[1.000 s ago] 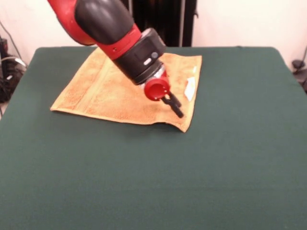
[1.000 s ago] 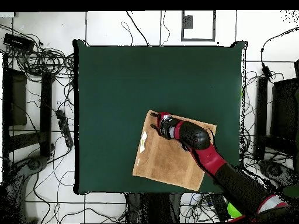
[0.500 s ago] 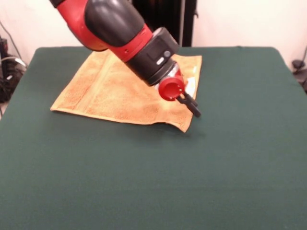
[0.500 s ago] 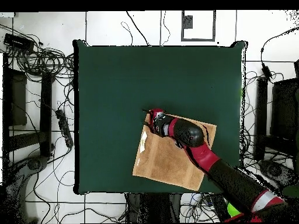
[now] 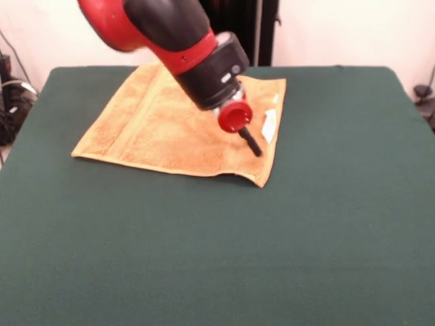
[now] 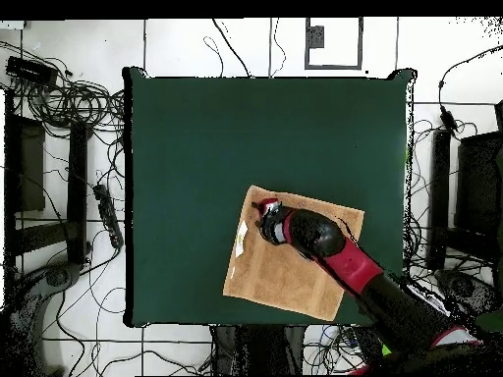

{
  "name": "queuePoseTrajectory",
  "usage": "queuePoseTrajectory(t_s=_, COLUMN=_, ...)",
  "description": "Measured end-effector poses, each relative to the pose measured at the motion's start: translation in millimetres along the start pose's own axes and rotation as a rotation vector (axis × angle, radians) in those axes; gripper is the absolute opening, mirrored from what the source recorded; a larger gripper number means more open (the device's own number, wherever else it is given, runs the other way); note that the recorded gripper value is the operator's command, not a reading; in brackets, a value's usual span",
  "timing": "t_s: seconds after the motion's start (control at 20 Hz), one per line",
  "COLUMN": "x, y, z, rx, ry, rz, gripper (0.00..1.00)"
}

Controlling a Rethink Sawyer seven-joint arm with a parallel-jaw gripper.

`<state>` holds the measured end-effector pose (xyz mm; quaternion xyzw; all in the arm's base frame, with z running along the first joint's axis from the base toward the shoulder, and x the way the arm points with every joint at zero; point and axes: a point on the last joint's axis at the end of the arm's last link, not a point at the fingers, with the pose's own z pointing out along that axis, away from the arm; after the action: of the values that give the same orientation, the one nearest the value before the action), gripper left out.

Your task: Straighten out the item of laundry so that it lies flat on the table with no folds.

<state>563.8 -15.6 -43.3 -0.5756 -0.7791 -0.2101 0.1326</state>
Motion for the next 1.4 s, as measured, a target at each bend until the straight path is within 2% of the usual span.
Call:
queuePoseTrajectory(t_s=0.2, x=-2, y=-30, z=-27, rx=0.187, ry=-0.102, rz=-0.104, gripper=1.00)
queuePoseTrajectory(t_s=0.25, x=-3, y=-38, z=-43, rx=0.257, ry=-0.124, rz=-0.131, gripper=1.00)
queuePoseTrajectory(t_s=0.3, x=-5, y=-43, z=-54, rx=0.297, ry=-0.133, rz=-0.143, gripper=1.00)
queuePoseTrajectory(t_s=0.45, x=-9, y=-50, z=-83, rx=0.377, ry=-0.146, rz=-0.154, gripper=1.00)
queuePoseTrajectory(t_s=0.55, x=-18, y=-53, z=-117, rx=0.436, ry=-0.157, rz=-0.145, gripper=1.00)
queuePoseTrajectory(t_s=0.65, x=-23, y=-54, z=-134, rx=0.458, ry=-0.167, rz=-0.137, gripper=1.00)
queuePoseTrajectory(t_s=0.8, x=-34, y=-54, z=-175, rx=0.497, ry=-0.204, rz=-0.126, gripper=1.00)
queuePoseTrajectory(t_s=1.15, x=-52, y=-52, z=-247, rx=0.535, ry=-0.273, rz=-0.111, gripper=1.00)
queuePoseTrajectory(t_s=1.4, x=-71, y=-67, z=-316, rx=0.577, ry=-0.324, rz=-0.069, gripper=1.00)
